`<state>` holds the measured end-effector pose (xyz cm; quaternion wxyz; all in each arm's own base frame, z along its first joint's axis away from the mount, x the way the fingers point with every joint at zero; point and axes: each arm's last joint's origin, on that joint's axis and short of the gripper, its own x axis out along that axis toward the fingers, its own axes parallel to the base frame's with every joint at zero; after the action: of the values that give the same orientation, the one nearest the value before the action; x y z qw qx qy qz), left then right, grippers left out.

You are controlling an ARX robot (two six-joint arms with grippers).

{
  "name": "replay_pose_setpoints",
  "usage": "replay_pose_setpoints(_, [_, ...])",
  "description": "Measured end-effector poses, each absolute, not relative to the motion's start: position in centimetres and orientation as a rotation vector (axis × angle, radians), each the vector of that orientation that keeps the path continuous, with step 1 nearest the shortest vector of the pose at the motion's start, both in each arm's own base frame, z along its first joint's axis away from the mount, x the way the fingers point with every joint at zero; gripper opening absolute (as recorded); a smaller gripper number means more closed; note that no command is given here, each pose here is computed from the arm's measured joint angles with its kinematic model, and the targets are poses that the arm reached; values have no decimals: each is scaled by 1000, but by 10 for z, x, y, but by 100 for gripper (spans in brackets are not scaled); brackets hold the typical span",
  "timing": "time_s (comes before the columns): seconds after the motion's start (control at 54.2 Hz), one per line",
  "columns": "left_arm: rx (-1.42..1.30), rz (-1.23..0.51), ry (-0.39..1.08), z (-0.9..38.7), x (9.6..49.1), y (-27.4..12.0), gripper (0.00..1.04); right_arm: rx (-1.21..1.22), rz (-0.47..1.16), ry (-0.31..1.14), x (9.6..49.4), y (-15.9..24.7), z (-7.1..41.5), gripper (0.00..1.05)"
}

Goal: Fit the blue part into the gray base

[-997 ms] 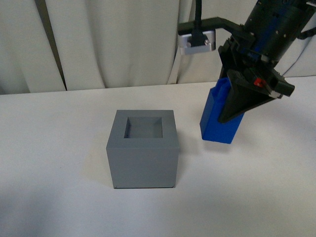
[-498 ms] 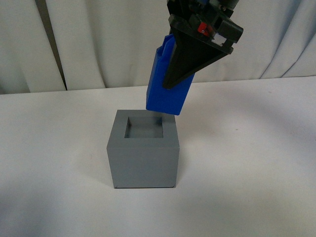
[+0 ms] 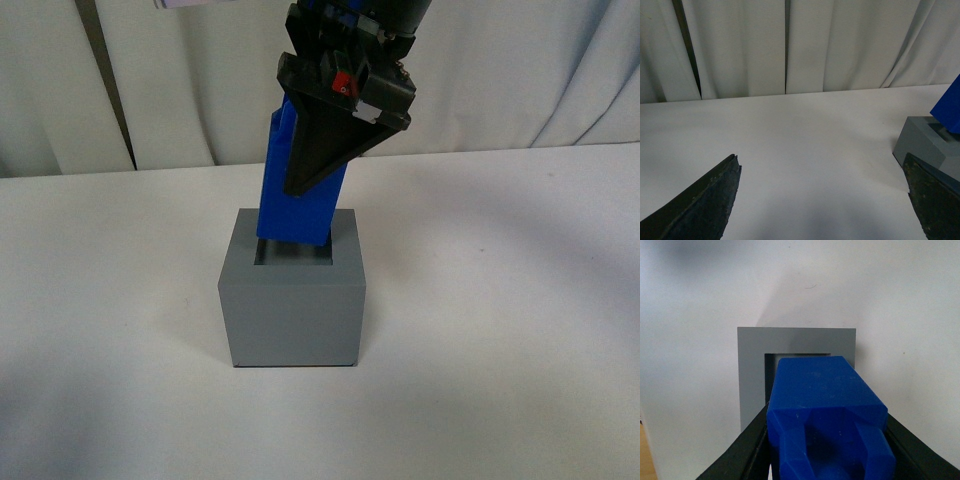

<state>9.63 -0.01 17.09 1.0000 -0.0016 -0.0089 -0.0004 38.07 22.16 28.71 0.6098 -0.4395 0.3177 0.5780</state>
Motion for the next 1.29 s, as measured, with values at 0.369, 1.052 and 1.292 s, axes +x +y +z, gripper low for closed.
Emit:
replay_pose_setpoints(0.369, [-3,0,-18,171,96,0,99,-1025,1343,757,379,229,280,47])
replay_pose_setpoints(1.052, [-3,-1,-18,171,96,0,99,-1033,1351,810,381,229,270,47])
replay_pose_setpoints(1.292, [-3,-1,-18,171,96,0,99,-1042,1353,821,381,229,268,47])
